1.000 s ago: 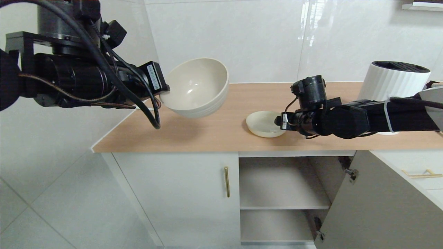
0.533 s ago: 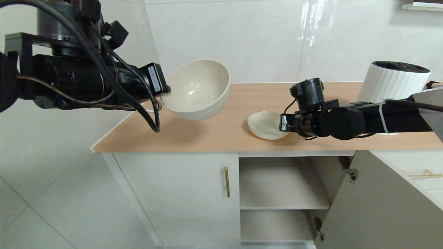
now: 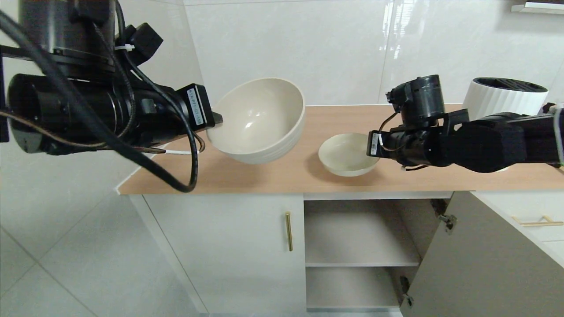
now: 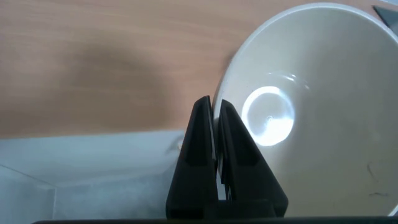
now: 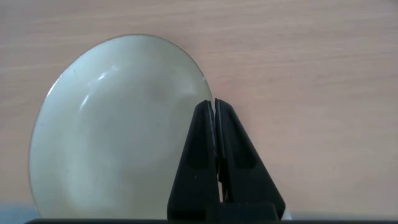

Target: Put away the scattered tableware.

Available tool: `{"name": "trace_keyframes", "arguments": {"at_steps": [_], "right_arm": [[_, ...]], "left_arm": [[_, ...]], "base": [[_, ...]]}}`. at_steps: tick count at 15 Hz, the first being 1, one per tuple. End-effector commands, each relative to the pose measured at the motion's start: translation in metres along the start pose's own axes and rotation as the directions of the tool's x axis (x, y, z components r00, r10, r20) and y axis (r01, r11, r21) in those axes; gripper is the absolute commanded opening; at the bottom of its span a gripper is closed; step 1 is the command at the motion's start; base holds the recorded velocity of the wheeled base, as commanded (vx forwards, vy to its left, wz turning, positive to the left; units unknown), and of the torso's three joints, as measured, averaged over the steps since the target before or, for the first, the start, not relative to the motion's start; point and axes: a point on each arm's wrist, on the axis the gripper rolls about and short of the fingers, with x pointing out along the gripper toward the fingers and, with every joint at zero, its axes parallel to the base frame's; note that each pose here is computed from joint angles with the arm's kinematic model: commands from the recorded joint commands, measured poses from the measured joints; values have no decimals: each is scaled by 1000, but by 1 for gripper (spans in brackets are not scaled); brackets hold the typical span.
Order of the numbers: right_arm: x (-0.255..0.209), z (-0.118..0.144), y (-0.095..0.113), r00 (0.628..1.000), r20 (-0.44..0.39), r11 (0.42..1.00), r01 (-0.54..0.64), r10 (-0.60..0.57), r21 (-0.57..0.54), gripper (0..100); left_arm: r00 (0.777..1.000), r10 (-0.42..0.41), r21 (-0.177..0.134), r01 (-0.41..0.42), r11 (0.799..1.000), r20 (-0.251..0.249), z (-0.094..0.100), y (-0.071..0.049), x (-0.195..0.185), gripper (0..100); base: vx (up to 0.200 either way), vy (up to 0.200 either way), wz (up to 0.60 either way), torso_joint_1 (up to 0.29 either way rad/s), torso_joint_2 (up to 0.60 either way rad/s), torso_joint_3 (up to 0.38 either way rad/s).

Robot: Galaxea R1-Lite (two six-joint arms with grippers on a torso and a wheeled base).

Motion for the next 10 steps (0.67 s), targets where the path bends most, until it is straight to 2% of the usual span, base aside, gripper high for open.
{"name": "trace_keyframes", "arguments": {"at_steps": [1, 2, 4, 6, 8, 10], "right_arm": [[-59, 11, -6, 997, 48, 998, -57, 57, 11, 0], [-66, 9, -8, 997, 49, 998, -65, 65, 10, 0], [-67, 0, -9, 998, 27, 998, -62, 62, 0, 0], [-73, -6, -15, 998, 10, 999, -54, 54, -1, 0], [-99, -22, -26, 998, -19, 998, -65, 65, -19, 0], [-118, -44, -27, 993, -69, 993, -103, 99, -56, 0]], "left_arm": [[1000, -24, 5, 24, 1000, 5, -5, -1, -21, 0], [1000, -21, 8, 21, 1000, -7, -9, 1, -22, 0], [999, -1, 41, 3, 999, -48, -21, 6, -19, 0], [996, 16, 48, -12, 999, -85, -32, 11, -19, 0], [987, -3, 56, 12, 998, -159, -53, 18, -20, 0], [975, -39, 55, 52, 997, -220, -71, 23, -18, 0]], "base": [[0, 0, 0, 0, 0, 0], [0, 0, 0, 0, 0, 0], [0, 0, 0, 0, 0, 0], [0, 0, 0, 0, 0, 0], [0, 0, 0, 0, 0, 0], [0, 0, 0, 0, 0, 0]]}}
